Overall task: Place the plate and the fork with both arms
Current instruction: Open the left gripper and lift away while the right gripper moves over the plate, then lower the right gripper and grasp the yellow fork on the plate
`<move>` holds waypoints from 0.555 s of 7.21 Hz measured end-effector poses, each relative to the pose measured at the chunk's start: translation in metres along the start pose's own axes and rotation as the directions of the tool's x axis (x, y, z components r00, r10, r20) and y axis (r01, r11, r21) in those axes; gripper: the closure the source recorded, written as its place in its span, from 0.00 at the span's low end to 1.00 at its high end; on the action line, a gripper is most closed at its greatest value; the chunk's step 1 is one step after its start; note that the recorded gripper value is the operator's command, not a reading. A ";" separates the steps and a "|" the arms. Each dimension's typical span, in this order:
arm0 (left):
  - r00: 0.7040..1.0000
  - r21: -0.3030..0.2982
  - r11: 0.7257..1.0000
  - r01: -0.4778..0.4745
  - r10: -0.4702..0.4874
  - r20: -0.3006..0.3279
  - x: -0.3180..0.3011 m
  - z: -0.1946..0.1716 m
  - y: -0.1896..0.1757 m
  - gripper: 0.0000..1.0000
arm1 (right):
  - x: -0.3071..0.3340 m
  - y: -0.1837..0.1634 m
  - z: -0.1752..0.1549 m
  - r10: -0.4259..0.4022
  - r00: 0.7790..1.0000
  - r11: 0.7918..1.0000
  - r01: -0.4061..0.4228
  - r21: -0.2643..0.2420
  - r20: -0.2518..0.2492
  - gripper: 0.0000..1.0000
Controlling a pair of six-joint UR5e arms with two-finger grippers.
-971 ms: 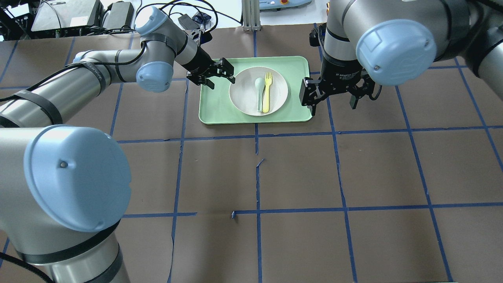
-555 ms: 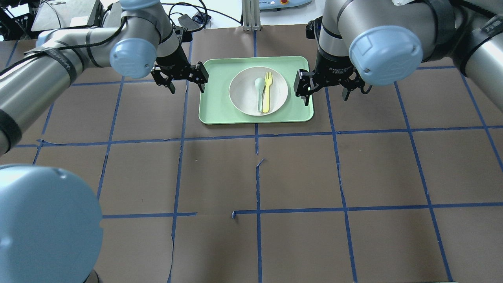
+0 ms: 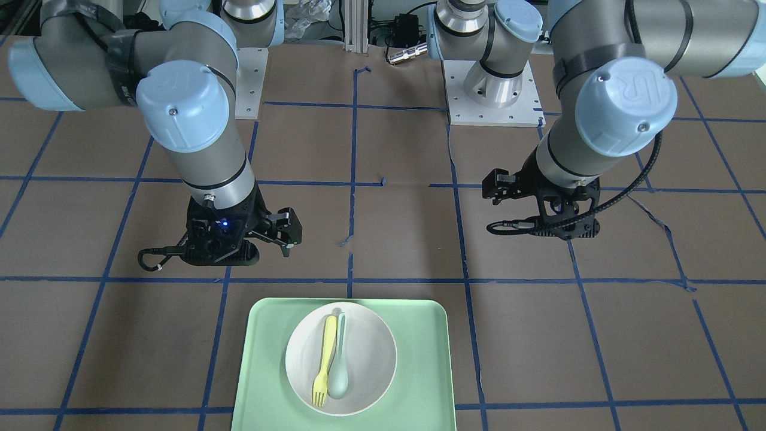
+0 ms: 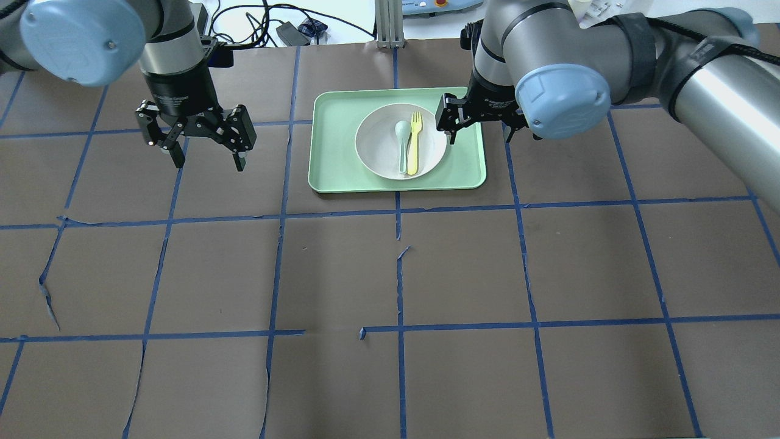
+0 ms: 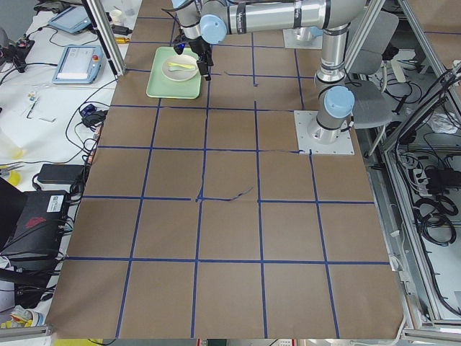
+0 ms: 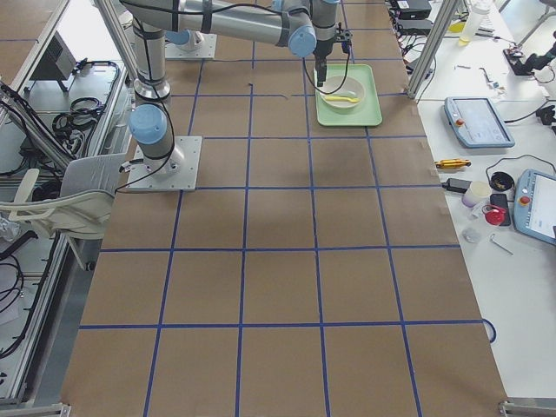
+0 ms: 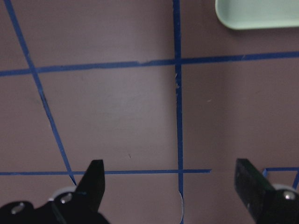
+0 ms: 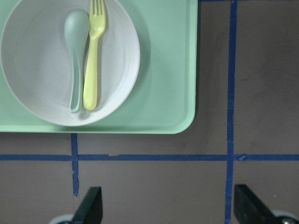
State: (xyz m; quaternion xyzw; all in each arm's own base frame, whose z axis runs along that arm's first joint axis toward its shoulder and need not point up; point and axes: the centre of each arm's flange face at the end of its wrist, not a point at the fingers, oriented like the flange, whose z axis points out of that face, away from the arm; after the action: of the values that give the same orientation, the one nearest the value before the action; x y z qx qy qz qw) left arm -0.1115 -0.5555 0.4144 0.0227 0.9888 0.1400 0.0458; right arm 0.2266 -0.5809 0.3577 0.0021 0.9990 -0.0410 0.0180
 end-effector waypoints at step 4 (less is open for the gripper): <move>1.000 -0.002 1.000 0.006 -0.006 -0.001 -0.016 0.043 0.010 0.00 | -0.053 -0.056 0.073 0.100 0.995 0.991 -0.101 0.085 0.017 0.45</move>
State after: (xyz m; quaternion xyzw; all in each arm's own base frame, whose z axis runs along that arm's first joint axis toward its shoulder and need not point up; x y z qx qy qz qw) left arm -0.0907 -0.5350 0.3770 0.0194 0.9888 0.1409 0.0458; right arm 0.2817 -0.6433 0.2916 0.0529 0.9948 -0.0827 0.0263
